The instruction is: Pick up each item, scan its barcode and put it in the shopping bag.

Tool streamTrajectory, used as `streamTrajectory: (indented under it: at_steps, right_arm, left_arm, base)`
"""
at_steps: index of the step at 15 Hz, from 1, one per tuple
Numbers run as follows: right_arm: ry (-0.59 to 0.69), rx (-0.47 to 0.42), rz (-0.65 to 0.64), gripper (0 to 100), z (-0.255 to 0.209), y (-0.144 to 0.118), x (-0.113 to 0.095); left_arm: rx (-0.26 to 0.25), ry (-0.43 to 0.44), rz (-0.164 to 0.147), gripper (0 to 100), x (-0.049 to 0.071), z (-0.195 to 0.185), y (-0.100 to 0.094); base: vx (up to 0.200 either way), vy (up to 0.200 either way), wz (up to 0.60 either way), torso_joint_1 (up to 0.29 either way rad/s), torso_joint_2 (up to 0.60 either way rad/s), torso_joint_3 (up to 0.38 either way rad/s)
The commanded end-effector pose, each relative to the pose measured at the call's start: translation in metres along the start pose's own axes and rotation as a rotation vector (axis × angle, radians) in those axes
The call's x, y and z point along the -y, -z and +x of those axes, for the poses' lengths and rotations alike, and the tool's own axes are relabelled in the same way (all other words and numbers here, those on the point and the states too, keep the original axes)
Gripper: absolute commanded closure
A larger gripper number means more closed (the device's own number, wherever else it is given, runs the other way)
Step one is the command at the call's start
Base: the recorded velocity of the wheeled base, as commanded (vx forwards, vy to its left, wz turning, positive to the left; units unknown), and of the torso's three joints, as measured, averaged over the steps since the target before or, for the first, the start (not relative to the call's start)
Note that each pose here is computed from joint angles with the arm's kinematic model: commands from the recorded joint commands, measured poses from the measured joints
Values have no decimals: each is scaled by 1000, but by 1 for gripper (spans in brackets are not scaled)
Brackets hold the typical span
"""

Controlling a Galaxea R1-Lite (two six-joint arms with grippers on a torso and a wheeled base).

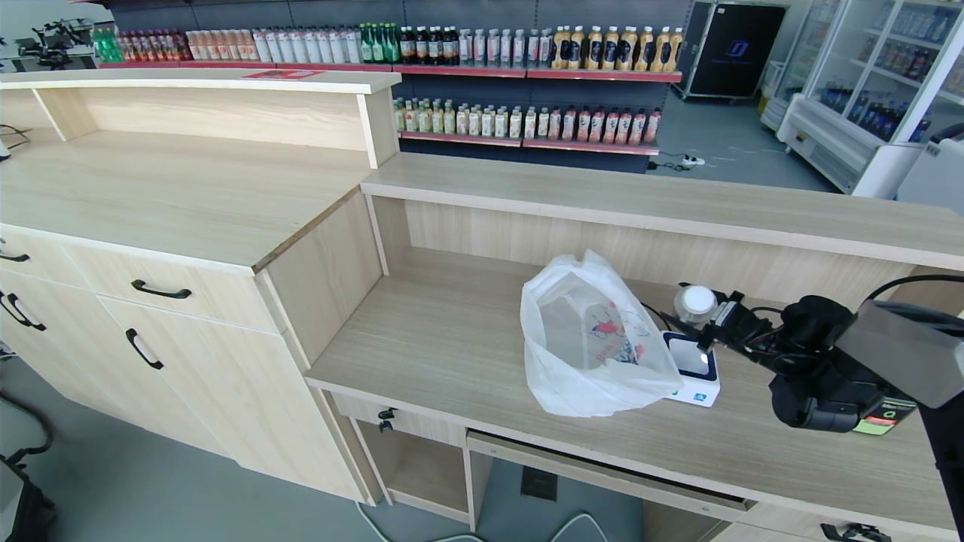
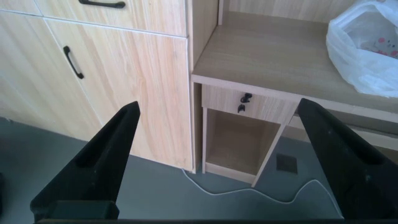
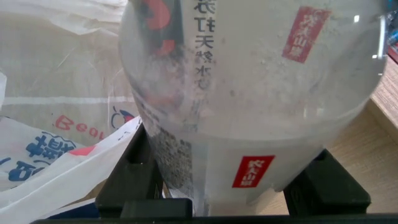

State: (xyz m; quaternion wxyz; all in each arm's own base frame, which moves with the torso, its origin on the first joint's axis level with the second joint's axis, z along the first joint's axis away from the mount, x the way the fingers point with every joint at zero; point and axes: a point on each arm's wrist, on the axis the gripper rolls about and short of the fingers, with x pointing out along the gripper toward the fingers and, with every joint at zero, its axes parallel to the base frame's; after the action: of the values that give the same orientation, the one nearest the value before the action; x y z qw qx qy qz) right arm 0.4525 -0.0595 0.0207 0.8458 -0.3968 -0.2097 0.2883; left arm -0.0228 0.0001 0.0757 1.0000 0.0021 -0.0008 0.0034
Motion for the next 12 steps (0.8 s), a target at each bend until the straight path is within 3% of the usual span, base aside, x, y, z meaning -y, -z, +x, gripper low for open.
streamTrajectory:
  at_steps: [1, 4, 5, 6, 9, 12]
  right_arm:
    - [73, 17, 32, 100, -3, -41, 39]
    - [314, -128, 351, 100, -45, -124, 69]
    - [412, -201, 426, 100, -55, -135, 68]
    - [419, -209, 431, 100, -55, -135, 68]
    - [540, -435, 551, 100, -82, -160, 50]
    - [680, -497, 519, 100, -93, -177, 54]
  left_arm:
    - [0, -1, 0, 0, 0, 0, 0]
    - [0, -1, 0, 0, 0, 0, 0]
    - [0, -1, 0, 0, 0, 0, 0]
    - [1, -1, 0, 0, 0, 0, 0]
    - [0, -1, 0, 0, 0, 0, 0]
    - [0, -1, 0, 0, 0, 0, 0]
  base:
    - [0, 0, 0, 0, 0, 0]
    - [0, 0, 0, 0, 0, 0]
    - [0, 0, 0, 0, 0, 0]
    - [0, 0, 0, 0, 0, 0]
    - [0, 0, 0, 0, 0, 0]
    - [0, 0, 0, 0, 0, 0]
